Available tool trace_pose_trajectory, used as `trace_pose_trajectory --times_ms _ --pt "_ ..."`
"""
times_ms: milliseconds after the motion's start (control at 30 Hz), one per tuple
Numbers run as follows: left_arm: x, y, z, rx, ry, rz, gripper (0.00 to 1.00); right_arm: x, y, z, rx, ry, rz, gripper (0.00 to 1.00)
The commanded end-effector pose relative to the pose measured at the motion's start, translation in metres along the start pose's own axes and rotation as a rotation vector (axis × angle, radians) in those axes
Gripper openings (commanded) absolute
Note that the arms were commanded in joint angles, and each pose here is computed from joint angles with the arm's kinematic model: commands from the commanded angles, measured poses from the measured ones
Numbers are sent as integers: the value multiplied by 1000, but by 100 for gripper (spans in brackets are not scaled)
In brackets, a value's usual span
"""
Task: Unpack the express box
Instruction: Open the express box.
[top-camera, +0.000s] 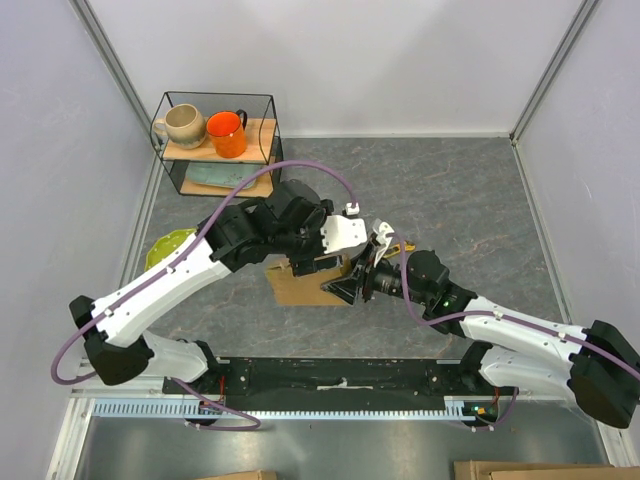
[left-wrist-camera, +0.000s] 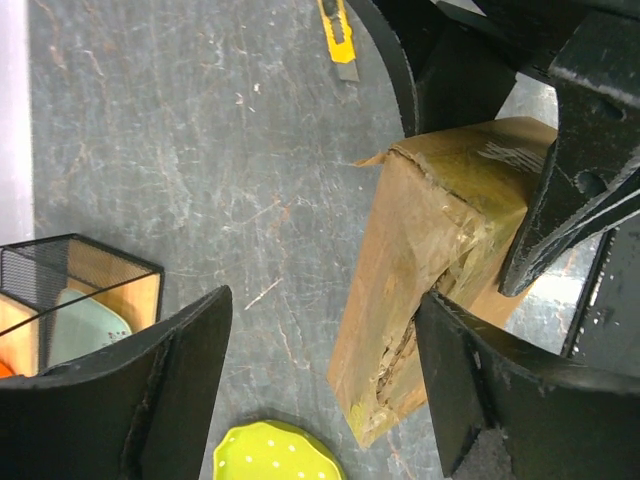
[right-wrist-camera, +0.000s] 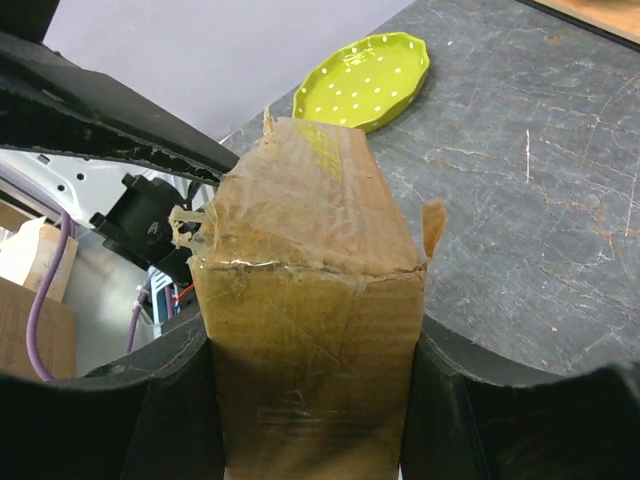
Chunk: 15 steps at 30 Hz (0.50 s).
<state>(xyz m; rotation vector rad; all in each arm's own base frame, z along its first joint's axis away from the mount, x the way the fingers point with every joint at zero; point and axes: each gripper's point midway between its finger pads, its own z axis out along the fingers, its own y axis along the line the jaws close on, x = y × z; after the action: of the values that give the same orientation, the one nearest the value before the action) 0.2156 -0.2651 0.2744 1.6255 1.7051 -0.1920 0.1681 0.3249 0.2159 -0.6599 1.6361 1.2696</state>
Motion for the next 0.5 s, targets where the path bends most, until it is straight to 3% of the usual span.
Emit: trace_pose_trajectory --times_ms 0,467 --pt "-10 15 9 -33 2 4 77 -64 85 -1 -298 -157 -143 0" --pt "-50 -8 21 75 -90 -40 58 -73 106 8 -343 -186 -145 0"
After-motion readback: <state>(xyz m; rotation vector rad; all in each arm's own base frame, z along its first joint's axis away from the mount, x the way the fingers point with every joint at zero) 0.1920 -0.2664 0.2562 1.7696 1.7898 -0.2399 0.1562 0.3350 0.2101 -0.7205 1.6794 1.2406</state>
